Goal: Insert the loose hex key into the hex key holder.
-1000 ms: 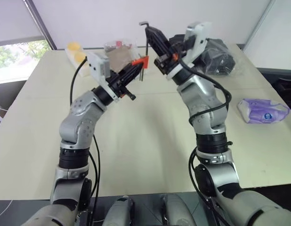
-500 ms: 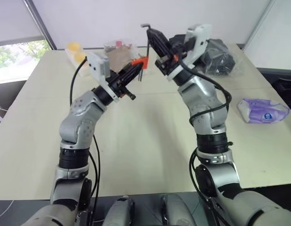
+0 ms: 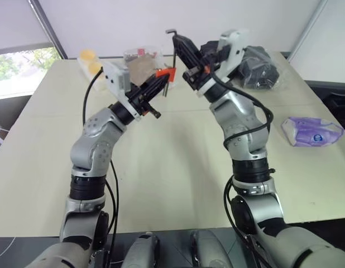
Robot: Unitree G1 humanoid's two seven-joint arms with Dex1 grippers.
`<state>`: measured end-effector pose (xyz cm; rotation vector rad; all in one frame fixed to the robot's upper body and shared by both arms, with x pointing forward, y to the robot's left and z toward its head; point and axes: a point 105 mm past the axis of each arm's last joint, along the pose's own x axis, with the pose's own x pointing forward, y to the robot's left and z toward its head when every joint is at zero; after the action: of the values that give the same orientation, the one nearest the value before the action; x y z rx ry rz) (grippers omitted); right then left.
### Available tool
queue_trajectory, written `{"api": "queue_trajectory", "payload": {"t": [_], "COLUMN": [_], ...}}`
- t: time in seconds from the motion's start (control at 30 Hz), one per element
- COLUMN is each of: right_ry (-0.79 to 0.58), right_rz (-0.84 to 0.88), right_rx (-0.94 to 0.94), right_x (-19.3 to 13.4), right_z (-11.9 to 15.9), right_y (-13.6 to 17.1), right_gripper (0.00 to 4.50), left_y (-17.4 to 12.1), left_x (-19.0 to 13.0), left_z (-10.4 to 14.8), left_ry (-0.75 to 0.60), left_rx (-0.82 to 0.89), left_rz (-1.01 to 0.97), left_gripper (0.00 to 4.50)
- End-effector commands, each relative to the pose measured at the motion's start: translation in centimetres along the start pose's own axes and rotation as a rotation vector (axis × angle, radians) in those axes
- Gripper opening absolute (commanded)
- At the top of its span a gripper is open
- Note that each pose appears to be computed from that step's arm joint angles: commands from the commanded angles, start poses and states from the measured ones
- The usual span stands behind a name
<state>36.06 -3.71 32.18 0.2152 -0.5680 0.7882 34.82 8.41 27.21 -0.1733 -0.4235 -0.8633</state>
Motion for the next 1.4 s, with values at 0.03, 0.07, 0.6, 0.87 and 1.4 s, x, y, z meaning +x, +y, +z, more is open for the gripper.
{"api": "queue_trajectory", "payload": {"t": [0.03,0.07,0.6,0.87,1.4], "right_ry": [-0.070,-0.069,-0.056,-0.049,-0.045], "right_rz": [0.037,0.037,0.040,0.043,0.027], "right_rx": [-0.024,-0.024,-0.014,-0.010,-0.051], "right_x": [0.48,0.47,0.31,0.25,0.12], "right_z": [2.06,2.02,1.69,1.49,1.69], "right_y": [1.03,1.04,1.26,1.36,0.59], "right_gripper": [0.02,0.02,0.02,0.02,0.02], "left_y": [-0.60,-0.59,-0.47,-0.53,-0.61], "left_x": [0.28,0.29,0.33,0.34,0.29], "left_z": [1.81,1.88,2.38,2.38,2.43], "left_ry": [-0.059,-0.061,-0.079,-0.080,-0.079], "left_rx": [0.038,0.039,0.051,0.053,0.057], "left_rz": [-0.028,-0.027,-0.020,-0.022,-0.026], "left_gripper": [0.00,0.00,0.00,0.00,0.00]}}
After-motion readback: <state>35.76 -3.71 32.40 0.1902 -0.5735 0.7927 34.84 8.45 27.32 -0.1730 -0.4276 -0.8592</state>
